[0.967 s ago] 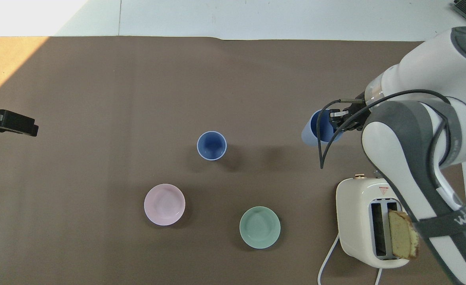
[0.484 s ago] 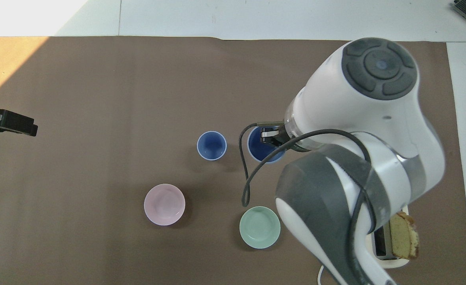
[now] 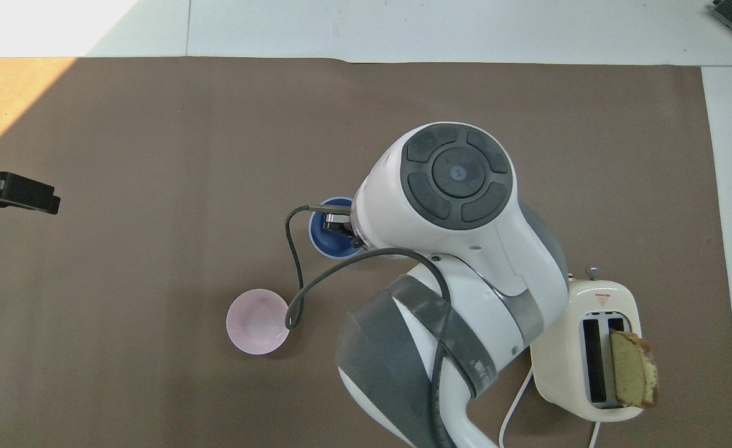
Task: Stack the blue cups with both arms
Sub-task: 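Carry the cup with the right gripper and lower it into the center cup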
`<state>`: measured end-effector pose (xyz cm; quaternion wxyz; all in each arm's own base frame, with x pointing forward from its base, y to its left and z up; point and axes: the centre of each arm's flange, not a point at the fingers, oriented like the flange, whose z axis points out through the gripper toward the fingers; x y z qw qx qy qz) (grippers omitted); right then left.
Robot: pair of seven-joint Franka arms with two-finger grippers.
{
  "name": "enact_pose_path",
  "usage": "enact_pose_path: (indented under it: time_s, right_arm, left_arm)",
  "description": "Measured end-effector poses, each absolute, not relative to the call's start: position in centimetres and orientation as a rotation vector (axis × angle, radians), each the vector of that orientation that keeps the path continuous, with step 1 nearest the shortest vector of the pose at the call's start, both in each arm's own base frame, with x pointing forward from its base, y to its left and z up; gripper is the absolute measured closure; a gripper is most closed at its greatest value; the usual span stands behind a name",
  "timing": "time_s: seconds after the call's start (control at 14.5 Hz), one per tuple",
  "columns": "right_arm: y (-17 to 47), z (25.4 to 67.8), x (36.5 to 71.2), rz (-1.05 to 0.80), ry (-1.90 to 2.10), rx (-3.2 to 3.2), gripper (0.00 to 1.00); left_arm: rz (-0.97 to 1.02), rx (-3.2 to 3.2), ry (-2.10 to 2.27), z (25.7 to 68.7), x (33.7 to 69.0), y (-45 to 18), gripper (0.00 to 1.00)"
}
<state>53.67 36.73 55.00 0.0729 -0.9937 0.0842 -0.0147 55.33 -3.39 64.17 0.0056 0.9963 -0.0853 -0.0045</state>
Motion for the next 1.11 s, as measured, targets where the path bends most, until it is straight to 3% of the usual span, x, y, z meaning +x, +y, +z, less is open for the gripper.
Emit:
enact_pose_path:
  time_s: [1.11]
  right_arm:
    - [37.7, 45.8, 56.1, 0.032, 0.272, -2.989, 0.95]
  left_arm:
    - [-0.016, 3.119, -0.268, 64.1, 55.4, -3.4, 0.00]
